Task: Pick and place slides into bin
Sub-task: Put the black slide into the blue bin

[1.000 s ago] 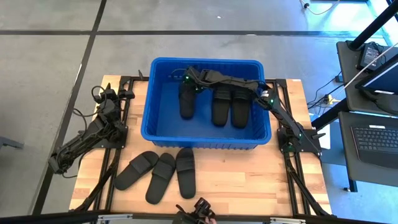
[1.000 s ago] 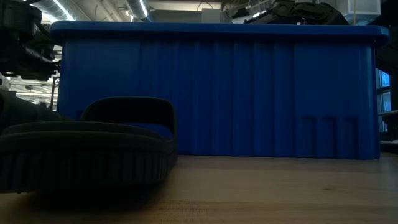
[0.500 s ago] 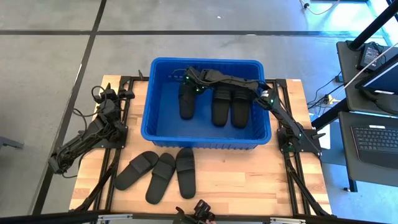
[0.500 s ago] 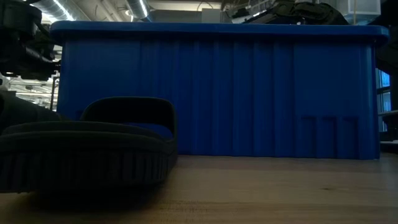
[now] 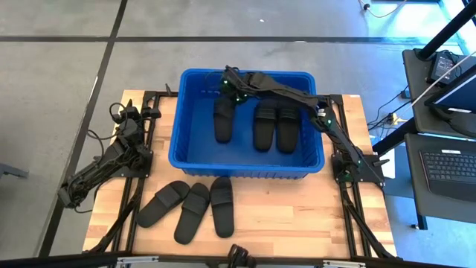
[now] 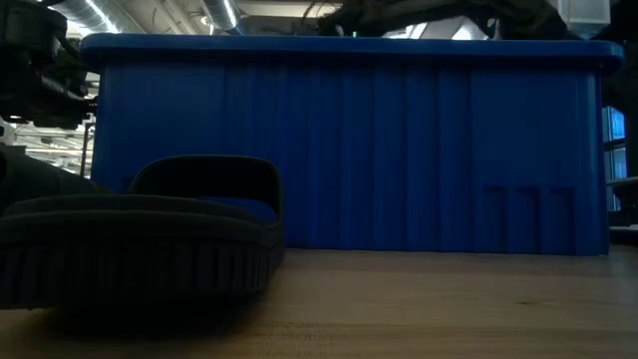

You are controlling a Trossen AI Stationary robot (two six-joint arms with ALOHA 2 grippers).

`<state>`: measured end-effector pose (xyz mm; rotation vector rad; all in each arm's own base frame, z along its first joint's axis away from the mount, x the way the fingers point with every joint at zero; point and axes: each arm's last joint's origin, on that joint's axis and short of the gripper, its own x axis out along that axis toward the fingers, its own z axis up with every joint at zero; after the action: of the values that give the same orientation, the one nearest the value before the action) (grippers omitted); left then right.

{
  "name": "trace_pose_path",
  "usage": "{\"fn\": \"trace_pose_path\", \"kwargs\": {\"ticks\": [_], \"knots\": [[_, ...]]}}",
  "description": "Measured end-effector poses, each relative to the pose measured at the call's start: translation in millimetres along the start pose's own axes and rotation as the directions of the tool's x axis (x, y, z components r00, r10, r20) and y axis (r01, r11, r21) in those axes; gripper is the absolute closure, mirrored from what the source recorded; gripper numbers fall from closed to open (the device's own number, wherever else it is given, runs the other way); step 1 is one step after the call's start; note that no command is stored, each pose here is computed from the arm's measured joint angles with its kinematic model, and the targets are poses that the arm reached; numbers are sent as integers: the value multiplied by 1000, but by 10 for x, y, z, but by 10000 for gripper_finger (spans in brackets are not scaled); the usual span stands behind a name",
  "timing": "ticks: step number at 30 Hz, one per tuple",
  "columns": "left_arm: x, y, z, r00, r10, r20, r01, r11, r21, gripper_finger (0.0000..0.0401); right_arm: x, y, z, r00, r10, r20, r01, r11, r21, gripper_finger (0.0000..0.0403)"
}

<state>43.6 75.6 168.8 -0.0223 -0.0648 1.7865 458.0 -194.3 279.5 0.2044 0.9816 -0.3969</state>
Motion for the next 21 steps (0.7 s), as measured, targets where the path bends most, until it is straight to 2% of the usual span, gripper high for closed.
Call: {"fn": "trace_pose_path", "kwargs": {"ticks": [5, 8, 11, 14, 16, 18, 21], "knots": [[-2, -2, 2, 1000, -5, 1, 5, 1000, -4, 153, -314, 234, 37, 999, 31, 44, -26, 993, -117, 76], [-2, -10, 5, 999, -34, 3, 34, 999, -41, 153, -478, 435, 32, 997, 56, 59, -45, 983, -180, 76], [-4, -32, 12, 994, -108, 7, 108, 991, -85, 153, -648, 655, 14, 993, 88, 78, -67, 968, -242, 76], [-10, -68, 20, 973, -232, 12, 232, 968, -92, 153, -805, 866, -19, 989, 121, 88, -91, 954, -287, 76], [-18, -94, 26, 945, -325, 16, 325, 941, -95, 153, -897, 989, -59, 987, 138, 80, -106, 944, -312, 76], [-36, -129, 28, 900, -435, 17, 435, 895, -95, 153, -999, 1103, -93, 984, 156, 81, -120, 934, -336, 76], [-85, -188, 51, 797, -603, 40, 603, 791, -104, 153, -1168, 1232, -164, 984, 161, 70, -125, 923, -363, 76]]}}
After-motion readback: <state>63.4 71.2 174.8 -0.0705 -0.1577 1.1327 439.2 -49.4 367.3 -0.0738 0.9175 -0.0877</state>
